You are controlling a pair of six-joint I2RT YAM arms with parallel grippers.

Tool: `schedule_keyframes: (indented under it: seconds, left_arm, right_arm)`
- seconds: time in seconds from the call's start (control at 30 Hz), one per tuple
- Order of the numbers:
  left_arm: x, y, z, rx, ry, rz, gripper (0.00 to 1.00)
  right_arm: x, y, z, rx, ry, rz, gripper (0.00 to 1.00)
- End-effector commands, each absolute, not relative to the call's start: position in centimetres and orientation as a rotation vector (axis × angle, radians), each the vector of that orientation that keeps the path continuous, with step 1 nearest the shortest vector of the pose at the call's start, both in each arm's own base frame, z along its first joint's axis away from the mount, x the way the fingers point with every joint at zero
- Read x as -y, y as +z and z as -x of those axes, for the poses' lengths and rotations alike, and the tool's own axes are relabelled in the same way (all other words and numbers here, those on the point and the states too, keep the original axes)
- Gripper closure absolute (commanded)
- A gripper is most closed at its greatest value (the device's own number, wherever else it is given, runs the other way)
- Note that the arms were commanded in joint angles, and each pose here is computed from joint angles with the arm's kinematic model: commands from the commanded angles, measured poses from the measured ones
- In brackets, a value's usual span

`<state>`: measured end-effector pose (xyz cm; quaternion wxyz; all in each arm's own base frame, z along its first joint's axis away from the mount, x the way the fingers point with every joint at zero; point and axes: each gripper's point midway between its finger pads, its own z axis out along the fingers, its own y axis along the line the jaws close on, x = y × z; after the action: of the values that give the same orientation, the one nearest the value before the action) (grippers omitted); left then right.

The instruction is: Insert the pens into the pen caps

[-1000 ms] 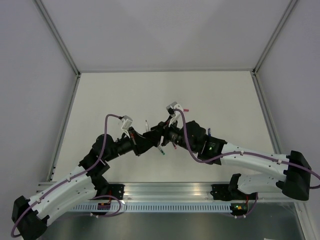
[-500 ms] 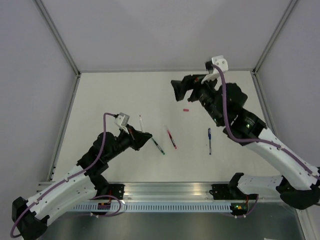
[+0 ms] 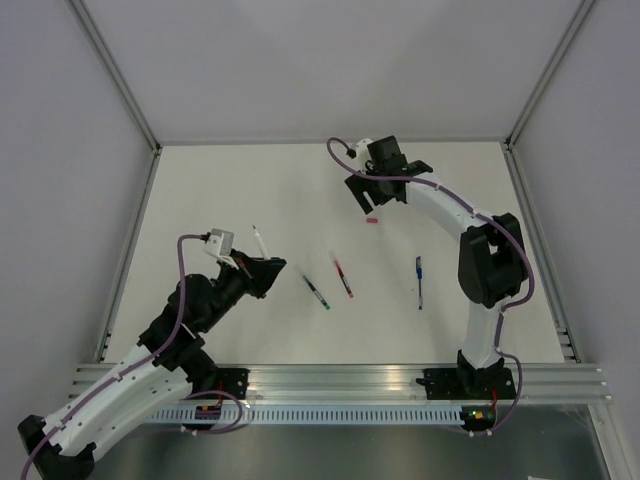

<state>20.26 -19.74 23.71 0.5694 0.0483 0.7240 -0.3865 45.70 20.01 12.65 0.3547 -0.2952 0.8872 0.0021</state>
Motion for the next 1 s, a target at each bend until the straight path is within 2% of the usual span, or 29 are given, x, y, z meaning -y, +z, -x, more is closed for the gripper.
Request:
schedule_keyframes:
  seconds: [0.0, 0.13, 0.3, 0.63, 0.97]
  left_arm:
    - [18.0, 24.5, -20.7, -1.666, -0.839, -0.047, 0.98]
    - [17.8, 24.7, -20.7, -1.661, -0.844, -0.036, 0.98]
    - [18.2, 24.2, -20.8, -1.682, -0.847, -0.034, 0.98]
    - [18.5, 24.2, -20.8, -1.687, -0.861, -0.045, 0.98]
    - [18.5, 24.3, -20.7, -1.684, -0.863, -0.045, 0.98]
  right_arm:
    - [-19.9, 16.0, -46.3, -2.184, 0.125, 0.838, 0.13]
    - [-20.1, 13.5, -45.4, -2.193, 0.157, 0.994, 0.19]
    - [-19.9, 10.3, -45.8, -2.248, 0.234, 1.033, 0.34]
    - [-19.5, 5.6, -46.4, -2.331, 0.224, 1.048, 0.41]
    - [-19.2, 3.8, -47.0, -2.340, 0.187, 1.038, 0.46]
